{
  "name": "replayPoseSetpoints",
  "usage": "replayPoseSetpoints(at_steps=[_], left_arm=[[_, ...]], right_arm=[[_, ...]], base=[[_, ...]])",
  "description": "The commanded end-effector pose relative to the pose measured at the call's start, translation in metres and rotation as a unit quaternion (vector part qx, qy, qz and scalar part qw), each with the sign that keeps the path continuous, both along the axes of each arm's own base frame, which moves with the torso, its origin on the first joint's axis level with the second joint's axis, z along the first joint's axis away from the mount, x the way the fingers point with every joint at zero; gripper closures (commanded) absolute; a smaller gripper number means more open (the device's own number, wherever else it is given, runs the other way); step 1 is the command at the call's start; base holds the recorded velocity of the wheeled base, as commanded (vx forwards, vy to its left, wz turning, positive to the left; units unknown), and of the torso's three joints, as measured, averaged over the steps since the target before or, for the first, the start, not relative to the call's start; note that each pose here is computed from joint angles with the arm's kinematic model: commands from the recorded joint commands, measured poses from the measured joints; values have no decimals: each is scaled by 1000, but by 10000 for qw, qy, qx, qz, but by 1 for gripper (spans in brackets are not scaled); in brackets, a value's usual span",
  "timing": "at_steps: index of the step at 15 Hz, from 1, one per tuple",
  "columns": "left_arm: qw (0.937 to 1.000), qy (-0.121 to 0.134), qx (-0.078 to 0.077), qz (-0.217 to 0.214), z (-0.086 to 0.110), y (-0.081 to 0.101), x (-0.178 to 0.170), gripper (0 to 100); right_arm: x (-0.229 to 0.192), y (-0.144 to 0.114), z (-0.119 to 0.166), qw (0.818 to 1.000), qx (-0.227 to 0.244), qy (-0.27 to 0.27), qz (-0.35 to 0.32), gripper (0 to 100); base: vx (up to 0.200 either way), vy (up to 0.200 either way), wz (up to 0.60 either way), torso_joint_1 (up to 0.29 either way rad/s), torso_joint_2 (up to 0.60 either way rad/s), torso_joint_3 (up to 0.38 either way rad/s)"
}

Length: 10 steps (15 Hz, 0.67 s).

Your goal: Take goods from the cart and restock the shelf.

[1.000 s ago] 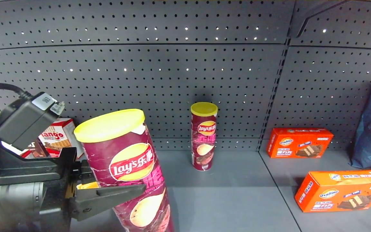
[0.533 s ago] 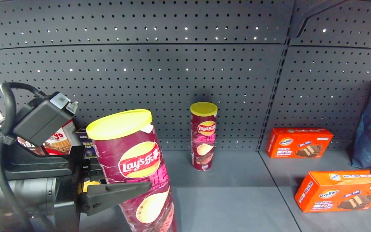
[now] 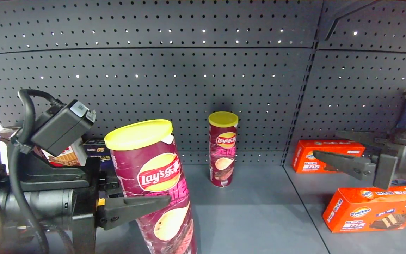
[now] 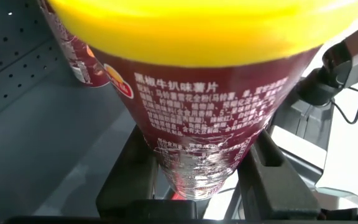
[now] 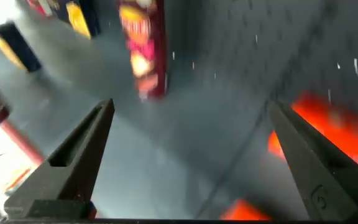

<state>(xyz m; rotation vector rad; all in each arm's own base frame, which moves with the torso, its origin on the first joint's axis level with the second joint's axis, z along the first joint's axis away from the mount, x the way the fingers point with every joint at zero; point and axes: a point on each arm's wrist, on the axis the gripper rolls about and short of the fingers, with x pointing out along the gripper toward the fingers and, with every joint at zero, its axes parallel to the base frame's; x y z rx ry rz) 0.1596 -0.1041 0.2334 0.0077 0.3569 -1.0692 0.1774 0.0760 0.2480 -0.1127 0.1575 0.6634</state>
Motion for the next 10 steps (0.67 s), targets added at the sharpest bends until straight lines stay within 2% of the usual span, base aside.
replayPoseSetpoints(at_steps=[1, 2, 5, 10], left_arm=[[10000, 22, 11, 2, -1, -1, 2, 100], [10000, 16, 5, -5, 0, -1, 2, 100], [9998, -21, -102, -192, 5, -2, 4, 100], [9999, 11, -96, -136, 4, -1, 8, 100]], right_arm=[[35, 16, -18, 9993, -142, 218, 252, 0], [44, 22, -23, 9982, -162, 291, 494, 0], [70, 36, -28, 9917, -31, 21, 1281, 0], [93, 51, -31, 9845, 76, -83, 1751, 0]], base=[[0, 0, 0, 0, 0, 0], [0, 0, 0, 0, 0, 0], [0, 0, 0, 0, 0, 0], [0, 0, 0, 0, 0, 0]])
